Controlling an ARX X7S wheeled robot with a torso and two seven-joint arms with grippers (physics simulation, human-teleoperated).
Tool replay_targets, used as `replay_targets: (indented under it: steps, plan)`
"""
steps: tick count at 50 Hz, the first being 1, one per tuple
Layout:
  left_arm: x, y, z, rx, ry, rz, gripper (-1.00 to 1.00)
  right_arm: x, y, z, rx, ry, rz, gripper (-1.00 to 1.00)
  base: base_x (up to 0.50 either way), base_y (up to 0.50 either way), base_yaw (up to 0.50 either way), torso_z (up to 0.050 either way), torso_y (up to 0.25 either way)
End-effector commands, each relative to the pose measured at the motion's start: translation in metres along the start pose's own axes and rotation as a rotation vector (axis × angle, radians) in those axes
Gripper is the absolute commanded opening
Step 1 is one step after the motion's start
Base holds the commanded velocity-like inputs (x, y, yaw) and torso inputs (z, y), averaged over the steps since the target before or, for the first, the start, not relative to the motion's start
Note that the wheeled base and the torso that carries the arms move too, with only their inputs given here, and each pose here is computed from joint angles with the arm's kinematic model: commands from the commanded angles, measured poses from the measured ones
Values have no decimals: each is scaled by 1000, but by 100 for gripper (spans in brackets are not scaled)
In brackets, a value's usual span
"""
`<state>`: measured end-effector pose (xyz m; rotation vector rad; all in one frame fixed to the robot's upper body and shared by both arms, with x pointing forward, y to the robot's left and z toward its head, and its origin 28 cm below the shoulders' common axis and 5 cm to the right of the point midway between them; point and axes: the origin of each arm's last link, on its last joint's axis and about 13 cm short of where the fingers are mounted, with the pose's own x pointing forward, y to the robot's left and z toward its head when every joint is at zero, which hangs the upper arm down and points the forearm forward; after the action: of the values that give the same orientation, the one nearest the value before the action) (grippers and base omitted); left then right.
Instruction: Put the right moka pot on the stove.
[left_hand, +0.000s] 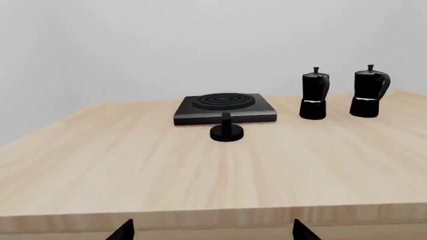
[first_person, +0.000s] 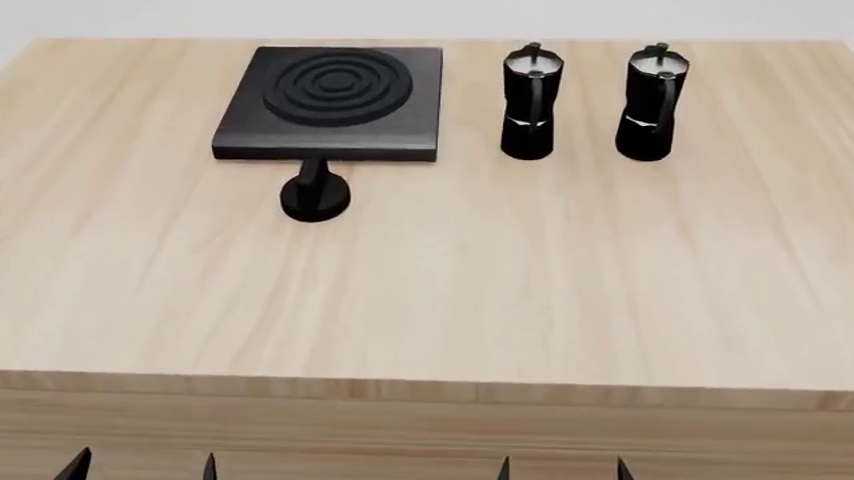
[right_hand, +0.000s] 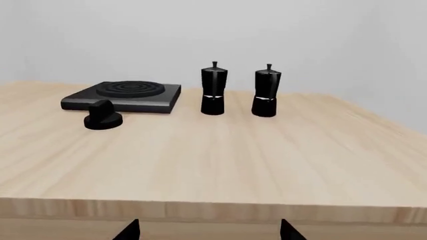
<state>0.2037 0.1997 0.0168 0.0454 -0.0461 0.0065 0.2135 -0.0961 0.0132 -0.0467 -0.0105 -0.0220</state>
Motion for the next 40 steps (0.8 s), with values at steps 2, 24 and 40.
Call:
replay_targets:
  steps: [2, 24, 40]
  plan:
    - [1, 0, 0, 3, -5, -1, 100, 0, 0, 0, 0, 1, 3, 100, 209, 0, 0, 0, 0]
    - [0, 0, 1, 1, -11, 5, 100, 0, 1, 0, -14, -4, 3, 100, 142, 0, 0, 0, 0]
    - [-1, 0, 2, 1, -16, 2, 100, 0, 1, 1, -10, -9, 13, 100, 71, 122, 0, 0, 0]
